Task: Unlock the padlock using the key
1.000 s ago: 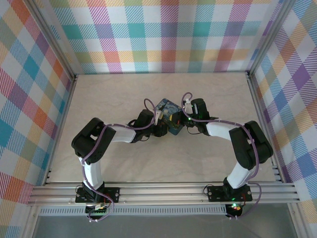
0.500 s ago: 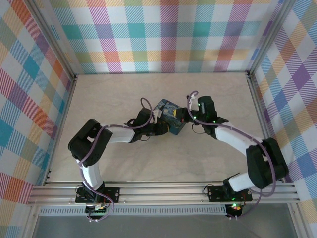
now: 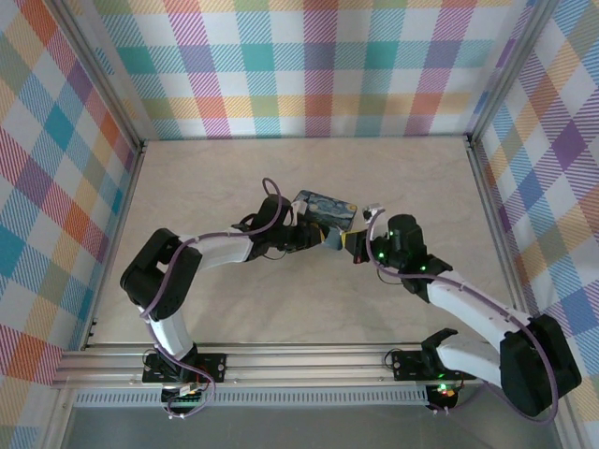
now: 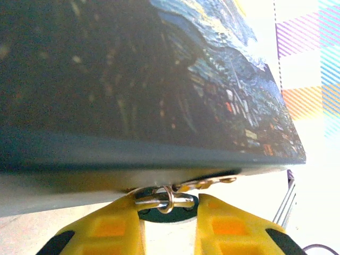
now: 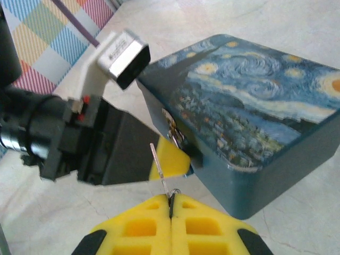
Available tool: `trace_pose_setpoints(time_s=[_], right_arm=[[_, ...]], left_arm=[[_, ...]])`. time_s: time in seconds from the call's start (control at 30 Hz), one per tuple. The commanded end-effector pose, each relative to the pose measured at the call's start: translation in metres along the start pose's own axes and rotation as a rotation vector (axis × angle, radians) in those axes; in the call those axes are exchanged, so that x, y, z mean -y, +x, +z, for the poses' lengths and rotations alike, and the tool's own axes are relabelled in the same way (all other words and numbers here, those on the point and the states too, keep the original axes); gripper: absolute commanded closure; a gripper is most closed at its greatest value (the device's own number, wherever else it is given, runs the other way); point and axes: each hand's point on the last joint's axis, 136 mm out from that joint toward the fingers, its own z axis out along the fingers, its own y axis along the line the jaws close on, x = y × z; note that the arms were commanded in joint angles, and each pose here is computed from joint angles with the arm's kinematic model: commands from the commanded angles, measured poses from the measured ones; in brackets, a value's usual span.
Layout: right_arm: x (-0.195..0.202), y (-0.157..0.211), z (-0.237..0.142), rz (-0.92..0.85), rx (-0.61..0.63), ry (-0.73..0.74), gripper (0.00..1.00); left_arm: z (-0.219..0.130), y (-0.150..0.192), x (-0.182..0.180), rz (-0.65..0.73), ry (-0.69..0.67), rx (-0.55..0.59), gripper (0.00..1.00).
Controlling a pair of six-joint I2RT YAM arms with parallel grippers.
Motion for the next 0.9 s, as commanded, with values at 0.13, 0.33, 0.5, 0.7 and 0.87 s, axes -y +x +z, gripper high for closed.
trace_pose_setpoints(time_s=[0.13, 0.33, 0.5, 0.7, 0.87], right_arm=[[0.001, 0.025, 0.004, -0.073, 0.000, 0.042, 1.00], [0.003, 0.050, 0.013, -0.070, -0.037, 0.066, 1.00], [0.004, 0.063, 0.021, -0.069, -0.057, 0.075, 1.00], [0.003, 0.069, 0.032, -0.061, -0.071, 0.075, 1.00], [0.004, 0.068, 0.036, -0.062, -0.067, 0.081, 1.00]], left_arm=[[-0.014, -0.007, 0.031, -0.046, 0.019, -0.020, 0.86], [-0.010, -0.007, 0.031, -0.085, 0.030, -0.027, 0.86], [-0.011, -0.008, 0.031, -0.092, 0.024, -0.025, 0.86], [-0.012, -0.008, 0.031, -0.095, 0.017, -0.024, 0.86], [-0.012, -0.008, 0.030, -0.097, 0.013, -0.024, 0.86]])
